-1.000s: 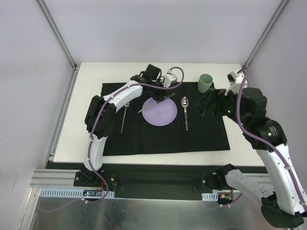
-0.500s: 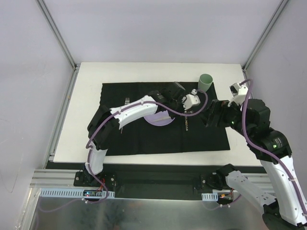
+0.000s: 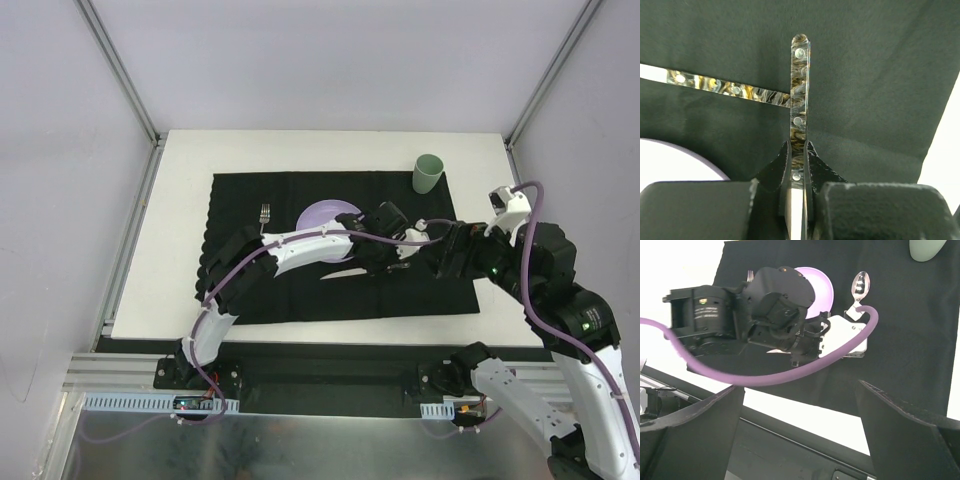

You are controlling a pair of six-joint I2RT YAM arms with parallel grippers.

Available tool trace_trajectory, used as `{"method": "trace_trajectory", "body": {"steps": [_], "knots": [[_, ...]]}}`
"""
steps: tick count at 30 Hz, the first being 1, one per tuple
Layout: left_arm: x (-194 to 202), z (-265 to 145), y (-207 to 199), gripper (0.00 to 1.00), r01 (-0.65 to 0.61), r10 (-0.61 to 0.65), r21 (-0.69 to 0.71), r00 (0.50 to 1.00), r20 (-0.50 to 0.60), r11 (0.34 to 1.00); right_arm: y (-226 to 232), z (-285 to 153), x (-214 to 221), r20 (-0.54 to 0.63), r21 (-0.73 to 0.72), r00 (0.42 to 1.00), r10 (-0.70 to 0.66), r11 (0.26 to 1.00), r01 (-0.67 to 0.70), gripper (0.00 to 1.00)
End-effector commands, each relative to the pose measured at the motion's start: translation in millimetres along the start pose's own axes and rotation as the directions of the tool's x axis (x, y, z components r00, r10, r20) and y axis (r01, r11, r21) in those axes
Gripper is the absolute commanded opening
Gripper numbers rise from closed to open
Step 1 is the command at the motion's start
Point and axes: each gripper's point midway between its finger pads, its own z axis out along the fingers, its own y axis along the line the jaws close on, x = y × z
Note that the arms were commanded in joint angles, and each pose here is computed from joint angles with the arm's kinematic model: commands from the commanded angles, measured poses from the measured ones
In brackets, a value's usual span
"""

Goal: Set the dinner table for one person
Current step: Place the knife on the napkin, then move the napkin to the center of the board.

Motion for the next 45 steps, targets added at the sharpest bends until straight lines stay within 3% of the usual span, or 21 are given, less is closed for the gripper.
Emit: {"method": "trace_trajectory", "body": {"steps": [1,4,6,8,9,14,21,24,27,32,38,42,45], "knots": [[-13.8,4.9,-3.7,0.06,0.012,-0.013,0.013,0.999,0.03,1.0,3.0,-7.0,-4.4,0.034,-0.012,0.999,0.022,1.0,-0.022,0.96],[-11.3,12.7,-5.5,0.21,0.024,-0.025,0.025,0.999,0.021,0.999,3.4,-7.8,-4.2,0.034,-0.014,0.999,0.025,1.0,-0.025,0.96],[-12.9,13.1,-7.4,0.39,0.032,-0.033,0.028,0.999,0.024,0.999,3.4,-9.5,-4.2,0.037,-0.015,0.999,0.025,1.0,-0.025,0.96],[-16.0,11.3,-9.2,0.72,0.045,-0.046,0.035,0.998,0.033,0.998,2.0,-9.8,-4.4,0.039,-0.008,0.999,0.024,1.0,-0.023,0.96],[-19.3,8.9,-10.0,0.99,0.046,-0.048,0.036,0.998,0.042,0.998,1.4,-9.5,-3.7,0.037,-0.005,0.999,0.022,1.0,-0.022,0.96],[-39.0,-11.7,-15.8,0.99,0.078,-0.083,0.049,0.992,0.097,0.996,0.5,-10.7,-6.6,0.051,0.001,0.998,0.02,1.0,-0.02,0.96],[-99.2,-102.0,-27.7,0.99,0.075,-0.093,0.069,0.948,0.304,0.995,-6.6,-15.4,-15.1,0.103,0.039,0.995,0.012,0.999,-0.016,0.96],[-101.9,-141.9,-19.4,0.99,0.106,-0.105,0.017,0.928,0.356,0.994,-13.0,-12.7,-15.9,0.107,0.075,0.994,0.011,0.997,-0.019,0.96],[-85.0,-168.4,-3.4,0.99,0.199,-0.178,-0.019,0.91,0.376,0.98,-20.7,-3.0,-7.3,0.063,0.116,0.998,0.017,0.993,-0.024,0.96],[-11.5,-184.7,54.0,0.99,0.441,-0.374,-0.136,0.859,0.349,0.887,-37.5,35.6,22.5,-0.091,0.209,0.995,0.048,0.978,-0.028,0.96],[78.9,-217.0,111.5,0.99,0.709,-0.597,-0.262,0.697,0.396,0.654,-53.2,86.2,49.3,-0.229,0.284,0.971,0.068,0.959,0.0,0.96],[108.1,-231.0,133.9,0.99,0.741,-0.613,-0.349,0.671,0.417,0.573,-61.6,119.7,49.8,-0.268,0.327,0.962,0.06,0.945,0.032,0.98],[125.2,-237.1,151.4,0.99,0.771,-0.64,-0.383,0.636,0.431,0.508,-69.8,144.2,48.7,-0.28,0.362,0.958,0.061,0.931,0.046,0.89]]}}
